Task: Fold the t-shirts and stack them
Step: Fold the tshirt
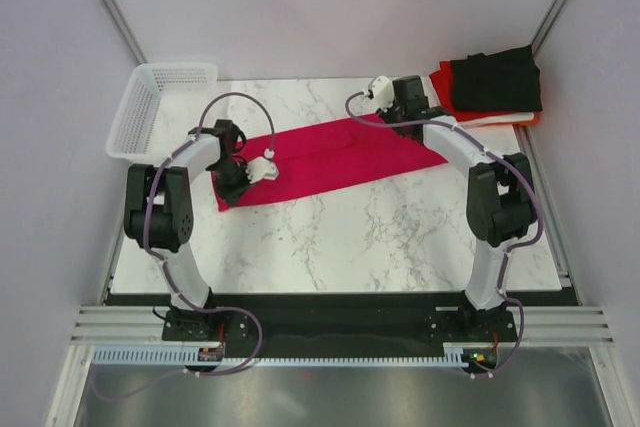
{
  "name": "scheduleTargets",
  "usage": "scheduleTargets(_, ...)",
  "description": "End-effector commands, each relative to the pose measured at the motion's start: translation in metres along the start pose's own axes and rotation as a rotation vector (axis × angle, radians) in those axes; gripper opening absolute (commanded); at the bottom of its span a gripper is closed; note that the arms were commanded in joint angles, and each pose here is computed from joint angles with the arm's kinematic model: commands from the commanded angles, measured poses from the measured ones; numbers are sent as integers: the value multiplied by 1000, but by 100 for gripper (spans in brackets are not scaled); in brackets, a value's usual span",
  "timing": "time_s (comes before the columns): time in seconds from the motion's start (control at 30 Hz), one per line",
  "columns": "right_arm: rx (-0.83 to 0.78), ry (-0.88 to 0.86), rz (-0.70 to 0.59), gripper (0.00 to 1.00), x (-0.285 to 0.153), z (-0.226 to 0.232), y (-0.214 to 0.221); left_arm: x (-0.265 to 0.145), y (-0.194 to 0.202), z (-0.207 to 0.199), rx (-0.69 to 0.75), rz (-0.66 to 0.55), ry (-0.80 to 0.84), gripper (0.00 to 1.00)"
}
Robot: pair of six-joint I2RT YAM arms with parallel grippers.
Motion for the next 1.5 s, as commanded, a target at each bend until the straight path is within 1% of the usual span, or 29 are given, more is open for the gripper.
scheduleTargets(0.0,112,-86,97,44,14,0,18,-29,3,-76,132,49,135,2)
scheduleTargets(0.03,126,-89,95,44,16,-5,14,-34,8,-97,138,73,199,2)
scheduleTargets(0.07,131,-97,112,44,19,-6,17,-39,9,-111,148,80,219,2)
scheduleTargets(0.1,130,-124,173,44,25,3,29,-41,9,-129,169,86,243,3)
scheduleTargets(0.13,137,-117,168,43,27,-3,21,-47,11,-144,170,100,277,3)
scheduleTargets(0.2,140,-158,223,42,34,7,30,-52,7,-168,188,93,316,3)
scheduleTargets(0.23,145,-166,213,42,36,5,24,-53,6,-176,188,93,334,4)
scheduleTargets(0.3,140,-187,243,42,44,14,31,-54,2,-196,177,88,386,4)
scheduleTargets(0.4,125,-207,273,41,57,24,36,-55,-5,-213,169,78,425,4)
scheduleTargets(0.47,127,-220,295,41,68,31,41,-55,-11,-220,190,71,433,4)
scheduleTargets(0.53,127,-225,294,41,75,34,38,-54,-16,-223,200,73,438,4)
scheduleTargets(0.6,105,-247,329,40,87,46,47,-54,-24,-224,219,71,442,4)
scheduleTargets(0.63,96,-238,319,40,91,46,42,-54,-27,-224,226,70,444,4)
scheduleTargets(0.67,85,-245,342,40,100,52,49,-53,-31,-225,238,72,451,4)
scheduleTargets(0.73,83,-223,321,40,110,48,41,-54,-41,-224,253,50,456,4)
scheduleTargets(0.8,73,-225,334,40,130,58,46,-52,-53,-229,268,39,485,5)
scheduleTargets(0.83,74,-200,296,40,136,49,32,-51,-57,-233,273,38,501,5)
scheduleTargets(0.9,57,-200,296,40,157,59,36,-48,-68,-245,289,31,549,6)
scheduleTargets(0.93,63,-173,249,40,161,52,20,-45,-74,-249,297,22,563,6)
scheduleTargets(0.97,60,-171,239,40,172,59,21,-44,-80,-257,320,16,578,7)
scheduleTargets(1.03,46,-148,176,40,177,61,0,-39,-93,-268,310,-8,630,8)
scheduleTargets(1.1,48,-117,100,43,183,61,-19,-36,-110,-283,316,-49,670,18)
scheduleTargets(1.17,49,-90,33,46,184,63,-40,-34,-121,-295,326,-69,710,24)
scheduleTargets(1.2,58,-69,3,47,180,57,-52,-40,-132,-298,323,-102,722,29)
scheduleTargets(1.27,103,-25,-46,50,164,42,-76,-51,-147,-296,318,-148,703,30)
scheduleTargets(1.33,131,-7,-67,51,147,29,-87,-55,-152,-288,344,-159,637,33)
scheduleTargets(1.37,160,18,-108,52,124,12,-104,-54,-150,-279,357,-151,567,33)
scheduleTargets(1.43,188,16,-113,52,107,4,-107,-46,-153,-267,379,-161,492,33)
scheduleTargets(1.47,217,25,-151,53,85,-8,-121,-37,-148,-264,375,-135,482,33)
Point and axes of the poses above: each gripper's point midway between its finger pads, its own x axis out along the fingers, its own z axis along the line the jaws close on, y = z × x, the point moved 3 cm from there along -x, back along the fingers, and after that the axes turned 2 degrees about x, right-handed, at the moved point
